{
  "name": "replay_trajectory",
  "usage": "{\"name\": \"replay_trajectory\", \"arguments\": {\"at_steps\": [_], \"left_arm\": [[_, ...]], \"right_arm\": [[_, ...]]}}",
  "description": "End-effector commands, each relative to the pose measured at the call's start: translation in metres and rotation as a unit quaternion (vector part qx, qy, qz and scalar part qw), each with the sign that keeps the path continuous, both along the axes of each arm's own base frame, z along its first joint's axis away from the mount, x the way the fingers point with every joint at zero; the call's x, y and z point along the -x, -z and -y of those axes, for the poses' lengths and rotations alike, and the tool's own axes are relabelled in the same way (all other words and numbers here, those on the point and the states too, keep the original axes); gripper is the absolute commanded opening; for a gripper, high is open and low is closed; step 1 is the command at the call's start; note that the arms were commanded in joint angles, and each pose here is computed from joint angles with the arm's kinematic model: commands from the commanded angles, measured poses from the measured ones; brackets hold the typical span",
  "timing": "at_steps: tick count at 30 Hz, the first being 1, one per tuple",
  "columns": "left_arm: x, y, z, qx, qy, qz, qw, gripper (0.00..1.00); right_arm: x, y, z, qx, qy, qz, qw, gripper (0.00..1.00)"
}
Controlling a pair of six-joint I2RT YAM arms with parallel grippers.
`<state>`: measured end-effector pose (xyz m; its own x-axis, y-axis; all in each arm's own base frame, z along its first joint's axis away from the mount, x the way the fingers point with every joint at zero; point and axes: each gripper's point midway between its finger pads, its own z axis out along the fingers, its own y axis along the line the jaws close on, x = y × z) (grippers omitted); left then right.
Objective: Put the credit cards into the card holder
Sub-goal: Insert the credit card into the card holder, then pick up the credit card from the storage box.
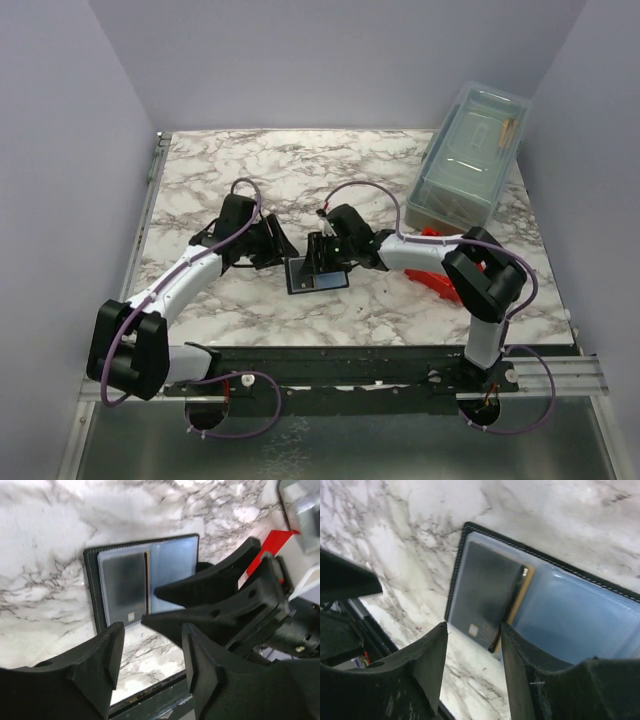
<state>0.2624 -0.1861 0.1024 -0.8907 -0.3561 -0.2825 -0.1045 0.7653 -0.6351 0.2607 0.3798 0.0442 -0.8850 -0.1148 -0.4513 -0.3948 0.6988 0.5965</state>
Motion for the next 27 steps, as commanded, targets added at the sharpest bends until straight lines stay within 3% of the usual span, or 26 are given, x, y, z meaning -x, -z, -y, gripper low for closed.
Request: {"name": "replay_trajectory", "arguments": {"at_steps": [1, 8, 11, 14, 18, 22, 27], "left_arm": [[-0.025, -0.033, -0.008, -0.037, 0.009, 0.067, 0.997, 0.58], [-0.041, -0.051, 0.03, -0.009, 0.078, 0.091, 0.993, 0.72], [-0.037, -0.044, 0.058, -0.003, 0.115, 0.087, 0.99, 0.74], [-0.031, -0.043, 0.088, 0.016, 0.152, 0.088, 0.984, 0.77], [-0.027, -0.05, 0.112, 0.045, 0.186, 0.089, 0.977, 0.78], [-0.023, -0.053, 0.118, 0.056, 0.203, 0.092, 0.973, 0.8], [-0.012, -0.05, 0.119, 0.067, 0.221, 0.084, 0.969, 0.8]], "right_arm": [[-0.006, -0.035, 0.009, 0.021, 0.021, 0.032, 0.999, 0.53], [-0.01, -0.091, 0.114, 0.145, 0.181, 0.087, 0.969, 0.66], [-0.002, -0.108, 0.178, 0.206, 0.265, 0.092, 0.937, 0.77], [0.011, -0.118, 0.249, 0.27, 0.357, 0.087, 0.89, 0.82], [0.032, -0.117, 0.318, 0.3, 0.454, 0.061, 0.837, 0.87], [0.049, -0.11, 0.353, 0.278, 0.554, 0.039, 0.784, 0.91], [0.035, -0.095, 0.378, 0.257, 0.607, 0.024, 0.751, 0.91]]}}
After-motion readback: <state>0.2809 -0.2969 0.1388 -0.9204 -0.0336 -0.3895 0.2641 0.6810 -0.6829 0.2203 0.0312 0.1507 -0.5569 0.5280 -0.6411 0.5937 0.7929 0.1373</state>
